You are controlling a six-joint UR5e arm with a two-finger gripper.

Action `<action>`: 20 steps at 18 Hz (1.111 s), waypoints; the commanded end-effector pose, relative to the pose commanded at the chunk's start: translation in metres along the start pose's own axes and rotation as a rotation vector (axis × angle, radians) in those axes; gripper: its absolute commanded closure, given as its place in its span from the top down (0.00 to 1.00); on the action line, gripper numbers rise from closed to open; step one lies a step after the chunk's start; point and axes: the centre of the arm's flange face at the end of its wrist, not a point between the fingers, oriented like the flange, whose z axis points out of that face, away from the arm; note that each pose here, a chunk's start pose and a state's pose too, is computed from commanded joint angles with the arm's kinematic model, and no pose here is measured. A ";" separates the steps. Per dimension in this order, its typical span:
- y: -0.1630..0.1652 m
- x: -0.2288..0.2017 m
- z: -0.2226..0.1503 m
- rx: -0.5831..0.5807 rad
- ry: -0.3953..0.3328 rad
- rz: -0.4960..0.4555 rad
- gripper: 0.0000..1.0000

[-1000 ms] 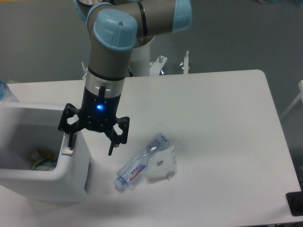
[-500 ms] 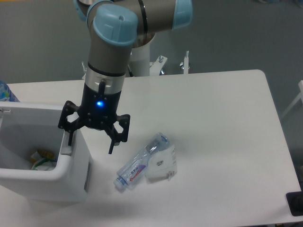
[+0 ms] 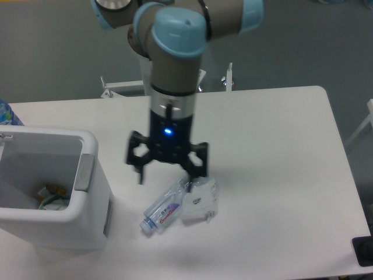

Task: Open the trash can

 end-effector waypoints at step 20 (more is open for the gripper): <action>0.138 -0.138 0.074 -0.214 0.059 0.540 1.00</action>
